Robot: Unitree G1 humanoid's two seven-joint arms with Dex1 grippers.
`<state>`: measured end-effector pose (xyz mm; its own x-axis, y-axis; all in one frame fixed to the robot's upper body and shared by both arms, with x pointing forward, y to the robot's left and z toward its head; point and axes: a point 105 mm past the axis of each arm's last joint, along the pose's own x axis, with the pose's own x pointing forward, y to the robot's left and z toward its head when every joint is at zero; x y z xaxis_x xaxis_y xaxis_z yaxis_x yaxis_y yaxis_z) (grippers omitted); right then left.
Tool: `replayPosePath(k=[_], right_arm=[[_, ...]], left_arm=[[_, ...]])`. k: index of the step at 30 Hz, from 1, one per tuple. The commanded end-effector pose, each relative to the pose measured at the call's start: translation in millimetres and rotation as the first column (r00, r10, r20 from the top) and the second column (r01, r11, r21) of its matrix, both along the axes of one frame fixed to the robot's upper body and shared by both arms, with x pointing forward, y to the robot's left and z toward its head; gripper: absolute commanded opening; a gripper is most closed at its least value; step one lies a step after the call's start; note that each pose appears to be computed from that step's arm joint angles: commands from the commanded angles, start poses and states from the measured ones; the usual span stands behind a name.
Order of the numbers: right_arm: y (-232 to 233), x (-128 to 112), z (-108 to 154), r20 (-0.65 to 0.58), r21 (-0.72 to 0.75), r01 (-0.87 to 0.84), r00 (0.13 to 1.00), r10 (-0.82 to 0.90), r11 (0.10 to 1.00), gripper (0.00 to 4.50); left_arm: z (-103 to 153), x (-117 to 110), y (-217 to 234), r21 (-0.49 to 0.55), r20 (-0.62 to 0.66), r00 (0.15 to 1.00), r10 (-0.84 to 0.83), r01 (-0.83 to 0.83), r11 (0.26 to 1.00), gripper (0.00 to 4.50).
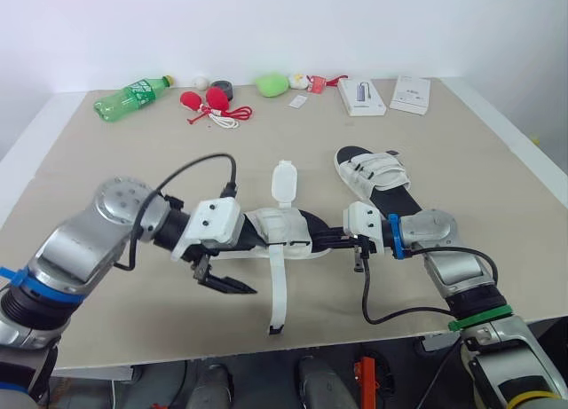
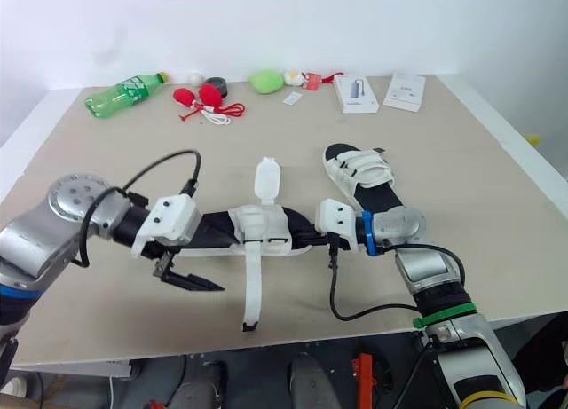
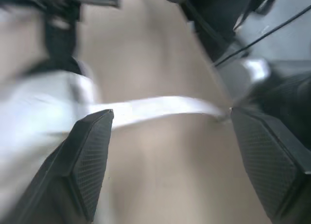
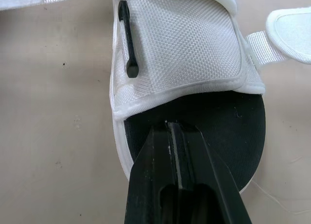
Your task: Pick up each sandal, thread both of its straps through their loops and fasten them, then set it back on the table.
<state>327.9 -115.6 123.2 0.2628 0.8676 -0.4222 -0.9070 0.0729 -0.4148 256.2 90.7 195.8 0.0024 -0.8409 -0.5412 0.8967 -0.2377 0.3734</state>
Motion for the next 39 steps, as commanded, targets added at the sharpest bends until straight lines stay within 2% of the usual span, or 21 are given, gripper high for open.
replayPosePath(k=[1,5,8,10,16,23,26,27,28,29,30,35,39], right_arm=[[-2,0,-9,-0.028,-0.030,0.004,1.000,-0.005,1.000,0.00],[-2,-1,-8,-0.025,-0.033,0.001,1.000,-0.001,0.999,0.00],[-5,-1,-8,-0.024,-0.038,0.002,1.000,-0.003,0.999,0.00],[-6,-1,-8,-0.024,-0.041,0.004,1.000,-0.005,0.999,0.00],[-5,-2,-9,-0.024,-0.043,0.002,1.000,-0.003,0.999,0.00],[-6,-2,-10,-0.024,-0.048,0.005,1.000,-0.006,0.999,0.00],[-7,-2,-10,-0.025,-0.050,0.007,1.000,-0.008,0.999,0.00],[-7,-2,-9,-0.025,-0.050,0.008,1.000,-0.009,0.999,0.00],[-7,-2,-9,-0.026,-0.050,0.009,1.000,-0.010,0.999,0.00],[-7,-2,-9,-0.026,-0.050,0.010,1.000,-0.011,0.999,0.00],[-8,-2,-9,-0.027,-0.051,0.011,1.000,-0.013,0.999,0.00],[-11,-1,-9,-0.027,-0.059,0.017,0.999,-0.018,0.998,0.00],[-10,0,-9,-0.024,-0.057,0.019,0.999,-0.021,0.998,0.00]], left_arm=[[3,9,-7,-0.047,0.268,0.960,-0.084,0.100,0.994,3.93],[-22,4,-10,0.029,0.468,0.852,-0.236,0.253,0.967,3.93],[-33,-3,-11,0.055,0.550,0.775,-0.313,0.340,0.939,3.93],[-40,-6,-9,0.076,0.556,0.757,-0.344,0.365,0.928,3.93],[-38,-10,-27,0.021,0.624,0.708,-0.329,0.406,0.914,3.93],[-45,-10,-36,0.005,0.602,0.730,-0.323,0.401,0.916,3.93],[-47,-8,-39,0.006,0.590,0.741,-0.321,0.393,0.919,3.15],[-47,-7,-40,-0.005,0.578,0.753,-0.314,0.387,0.922,2.59],[-47,-7,-41,-0.013,0.567,0.765,-0.306,0.380,0.925,2.59],[-47,-4,-40,-0.009,0.565,0.768,-0.303,0.372,0.928,2.07],[-47,-3,-40,-0.004,0.564,0.769,-0.301,0.367,0.930,1.87],[-42,-1,-39,-0.067,0.475,0.842,-0.258,0.326,0.943,0.06],[-46,-2,-35,-0.019,0.476,0.830,-0.290,0.339,0.940,0.06]])
